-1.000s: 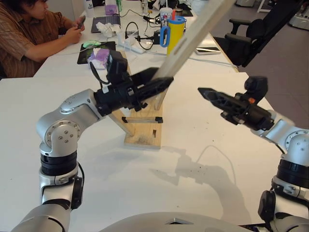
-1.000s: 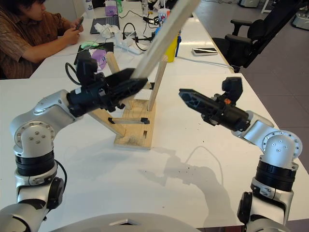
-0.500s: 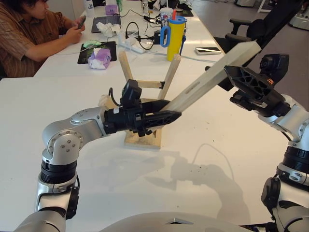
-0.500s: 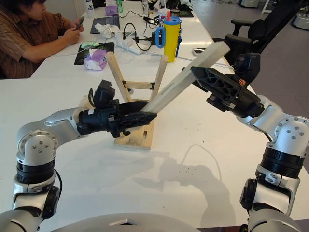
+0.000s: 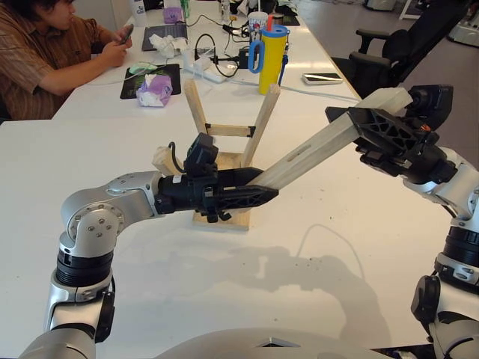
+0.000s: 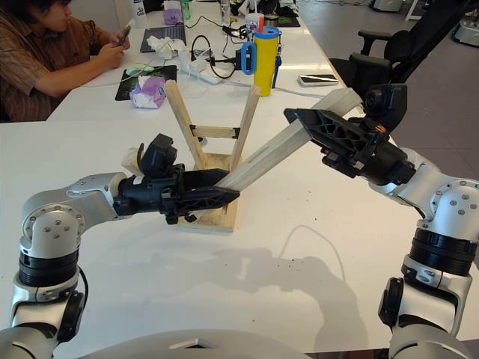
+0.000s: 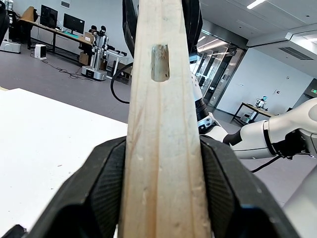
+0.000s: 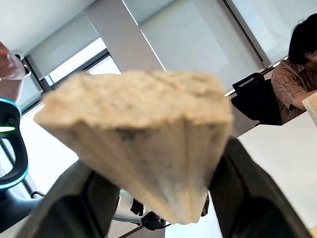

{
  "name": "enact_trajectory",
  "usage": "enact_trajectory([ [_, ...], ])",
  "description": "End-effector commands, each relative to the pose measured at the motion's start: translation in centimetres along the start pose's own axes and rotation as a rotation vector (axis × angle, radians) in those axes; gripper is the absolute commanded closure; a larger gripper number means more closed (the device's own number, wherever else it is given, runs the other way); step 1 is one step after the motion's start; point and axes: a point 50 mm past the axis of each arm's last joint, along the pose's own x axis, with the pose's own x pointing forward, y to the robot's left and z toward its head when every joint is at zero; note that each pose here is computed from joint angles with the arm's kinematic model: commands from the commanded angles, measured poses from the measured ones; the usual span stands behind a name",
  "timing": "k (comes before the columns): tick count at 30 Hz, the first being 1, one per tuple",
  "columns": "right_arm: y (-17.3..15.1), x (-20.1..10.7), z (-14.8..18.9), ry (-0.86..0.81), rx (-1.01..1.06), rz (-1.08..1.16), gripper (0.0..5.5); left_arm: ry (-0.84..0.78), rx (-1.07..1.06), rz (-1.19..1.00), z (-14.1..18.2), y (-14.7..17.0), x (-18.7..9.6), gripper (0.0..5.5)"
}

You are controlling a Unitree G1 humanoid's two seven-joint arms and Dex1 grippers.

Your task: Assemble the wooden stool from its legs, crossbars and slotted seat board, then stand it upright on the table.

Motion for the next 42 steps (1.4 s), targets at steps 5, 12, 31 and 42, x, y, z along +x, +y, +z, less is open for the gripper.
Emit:
enact_trajectory([
  [5,-0.3,-0.1,-0.3,0.027,-0.023,0.000,3.37,-0.052,0.083,0.109,1.5,1.0,-0.5,2.98],
  [12,-0.9,-1.2,-0.7,0.079,-0.064,-0.082,3.47,-0.344,0.370,0.373,10.3,1.6,-5.1,1.91],
  [31,-4.6,-3.6,-3.9,0.258,-0.419,-0.325,3.47,0.478,-0.080,0.512,-6.7,0.5,-18.0,1.30],
  [42,-7.8,-1.5,-2.9,0.320,-0.428,-0.211,3.47,0.316,0.236,0.356,-10.7,0.7,-6.4,1.30],
])
